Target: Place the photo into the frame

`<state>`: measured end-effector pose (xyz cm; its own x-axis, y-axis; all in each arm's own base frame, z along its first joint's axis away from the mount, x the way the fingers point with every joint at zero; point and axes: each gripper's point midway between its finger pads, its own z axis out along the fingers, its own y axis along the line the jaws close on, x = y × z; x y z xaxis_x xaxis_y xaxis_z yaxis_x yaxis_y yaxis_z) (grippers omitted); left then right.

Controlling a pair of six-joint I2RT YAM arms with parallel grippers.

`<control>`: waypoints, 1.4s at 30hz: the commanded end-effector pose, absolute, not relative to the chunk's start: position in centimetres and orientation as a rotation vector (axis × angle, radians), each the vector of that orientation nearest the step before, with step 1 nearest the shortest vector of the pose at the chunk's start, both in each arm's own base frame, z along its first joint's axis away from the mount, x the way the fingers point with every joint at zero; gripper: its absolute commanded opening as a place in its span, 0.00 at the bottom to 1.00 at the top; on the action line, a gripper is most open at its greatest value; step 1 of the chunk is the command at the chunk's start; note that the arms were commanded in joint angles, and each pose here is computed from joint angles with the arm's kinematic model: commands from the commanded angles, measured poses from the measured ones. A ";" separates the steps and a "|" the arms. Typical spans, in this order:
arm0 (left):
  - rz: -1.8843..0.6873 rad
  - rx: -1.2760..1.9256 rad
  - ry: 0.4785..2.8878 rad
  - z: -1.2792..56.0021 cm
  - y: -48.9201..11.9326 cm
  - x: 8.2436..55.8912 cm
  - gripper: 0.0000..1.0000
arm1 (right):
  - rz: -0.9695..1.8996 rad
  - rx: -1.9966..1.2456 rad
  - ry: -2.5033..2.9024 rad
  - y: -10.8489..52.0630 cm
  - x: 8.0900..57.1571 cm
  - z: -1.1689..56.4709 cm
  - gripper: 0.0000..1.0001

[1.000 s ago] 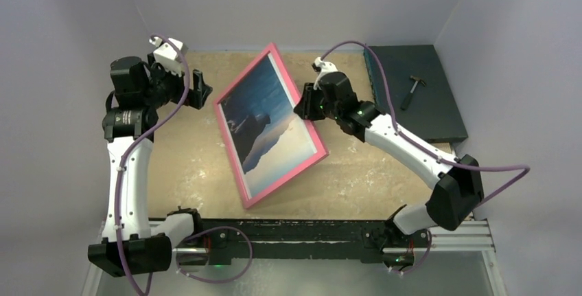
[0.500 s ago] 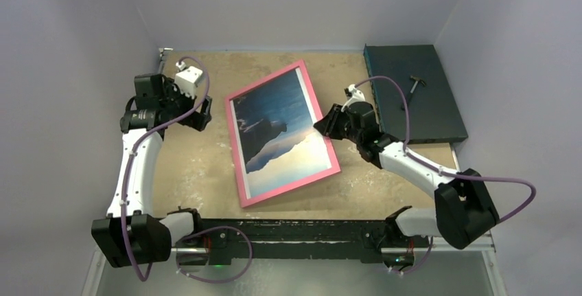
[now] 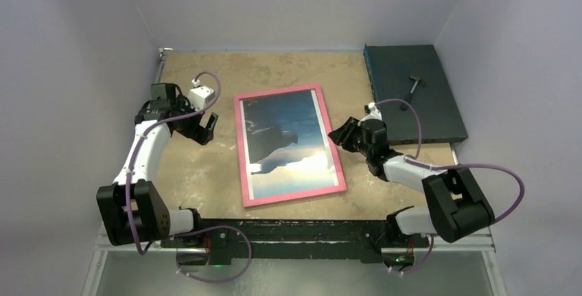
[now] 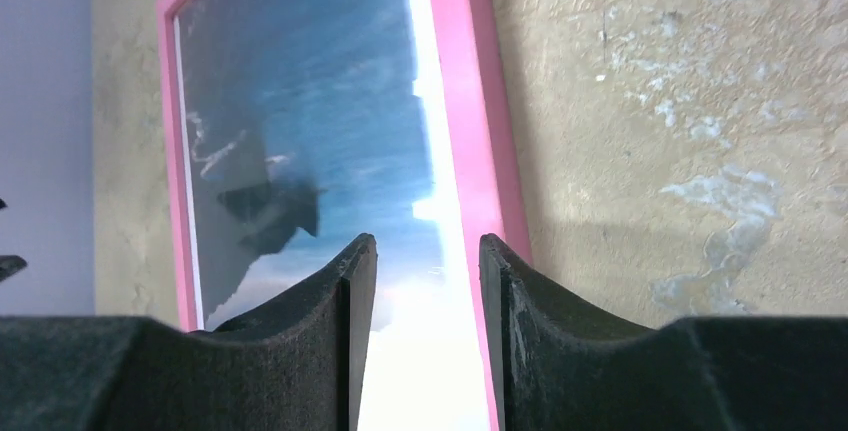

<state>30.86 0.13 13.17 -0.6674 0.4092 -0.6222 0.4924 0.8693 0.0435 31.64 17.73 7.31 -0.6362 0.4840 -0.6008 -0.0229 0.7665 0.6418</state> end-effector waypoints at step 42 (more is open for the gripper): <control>-0.196 0.219 1.687 10.0 -1.6 34.9 1.00 | -0.269 0.659 1.382 -5.2 29.8 17.3 0.99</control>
<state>32.89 -0.99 4.71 -0.4007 0.0740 -0.9132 0.2410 0.9702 -0.0271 30.23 -3.42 13.96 0.0124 0.2286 -0.9734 0.5117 0.8350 0.2026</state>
